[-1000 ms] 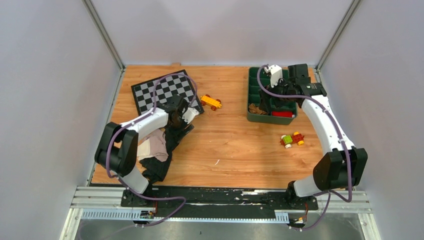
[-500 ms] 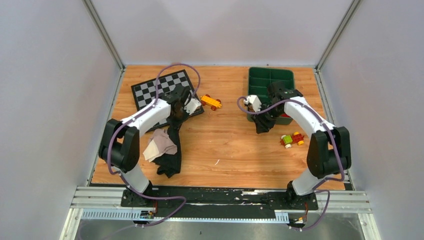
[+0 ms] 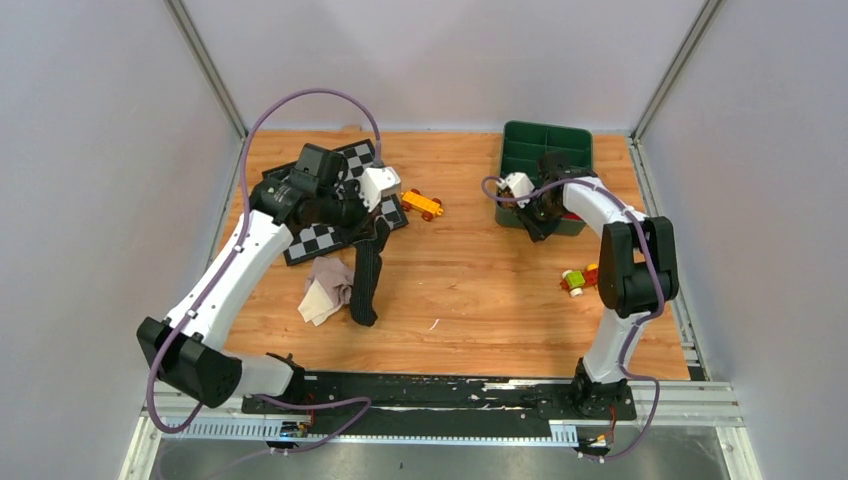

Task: Roll the underwear
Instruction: Pick up the underwear from the center of the board, then place the underwear at the center of the board.

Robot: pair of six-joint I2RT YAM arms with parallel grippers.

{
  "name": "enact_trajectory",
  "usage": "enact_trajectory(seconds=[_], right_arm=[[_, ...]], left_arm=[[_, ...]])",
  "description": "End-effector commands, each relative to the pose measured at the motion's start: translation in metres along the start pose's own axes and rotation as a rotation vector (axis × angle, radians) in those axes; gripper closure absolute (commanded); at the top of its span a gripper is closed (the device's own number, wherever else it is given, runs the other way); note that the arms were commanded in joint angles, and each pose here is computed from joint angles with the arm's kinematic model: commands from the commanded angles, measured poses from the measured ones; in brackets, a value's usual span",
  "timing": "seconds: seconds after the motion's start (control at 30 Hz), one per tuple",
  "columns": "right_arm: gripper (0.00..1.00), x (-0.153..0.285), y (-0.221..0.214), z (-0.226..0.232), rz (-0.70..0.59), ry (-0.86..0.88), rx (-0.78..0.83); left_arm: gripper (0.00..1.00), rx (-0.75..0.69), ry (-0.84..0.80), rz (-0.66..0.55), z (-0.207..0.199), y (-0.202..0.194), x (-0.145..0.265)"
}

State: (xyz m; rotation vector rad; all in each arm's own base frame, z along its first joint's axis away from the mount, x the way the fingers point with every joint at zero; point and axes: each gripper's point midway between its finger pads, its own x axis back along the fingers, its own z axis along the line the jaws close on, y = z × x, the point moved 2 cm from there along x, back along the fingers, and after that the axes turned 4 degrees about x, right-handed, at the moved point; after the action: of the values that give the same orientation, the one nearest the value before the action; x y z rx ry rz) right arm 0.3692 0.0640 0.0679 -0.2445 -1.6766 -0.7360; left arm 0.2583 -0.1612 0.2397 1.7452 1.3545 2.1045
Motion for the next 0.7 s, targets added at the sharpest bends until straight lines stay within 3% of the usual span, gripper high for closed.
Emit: enact_trajectory(seconds=[0.0,0.1,0.2,0.3,0.4,0.43,0.5,0.53,0.6,0.67], right_arm=[[0.77,0.021,0.03,-0.023,-0.105,-0.046,-0.029],[0.72,0.04,0.046,0.008,-0.193,0.077,-0.049],[0.68,0.07,0.053,0.027,-0.275,0.096,-0.081],[0.66,0.091,0.051,0.041,-0.304,0.108,-0.085],[0.65,0.103,0.051,0.053,-0.332,0.139,-0.085],[0.64,0.104,0.051,0.057,-0.342,0.155,-0.085],[0.64,0.101,0.052,0.063,-0.358,0.192,-0.097],[0.64,0.1,0.053,0.065,-0.36,0.206,-0.108],[0.63,0.1,0.054,0.067,-0.367,0.222,-0.117],[0.63,0.102,0.055,0.069,-0.371,0.23,-0.118]], left_arm=[[1.0,-0.024,-0.232,-0.183,-0.035,0.05,0.011],[0.99,-0.042,-0.372,-0.253,-0.052,0.071,0.014],[0.96,-0.087,-0.506,-0.299,-0.067,0.081,0.014],[0.99,-0.093,-0.608,-0.284,-0.073,0.076,0.012],[0.97,0.091,-0.703,-0.297,-0.061,0.069,0.005],[0.91,0.156,-0.697,-0.286,-0.052,0.063,-0.006],[0.74,0.238,-0.581,-0.19,-0.023,0.038,-0.041],[0.7,0.266,-0.458,-0.113,0.0,0.024,-0.061],[0.58,0.313,-0.095,0.069,0.064,-0.004,-0.09],[0.49,0.309,0.275,0.171,0.127,-0.019,-0.088]])
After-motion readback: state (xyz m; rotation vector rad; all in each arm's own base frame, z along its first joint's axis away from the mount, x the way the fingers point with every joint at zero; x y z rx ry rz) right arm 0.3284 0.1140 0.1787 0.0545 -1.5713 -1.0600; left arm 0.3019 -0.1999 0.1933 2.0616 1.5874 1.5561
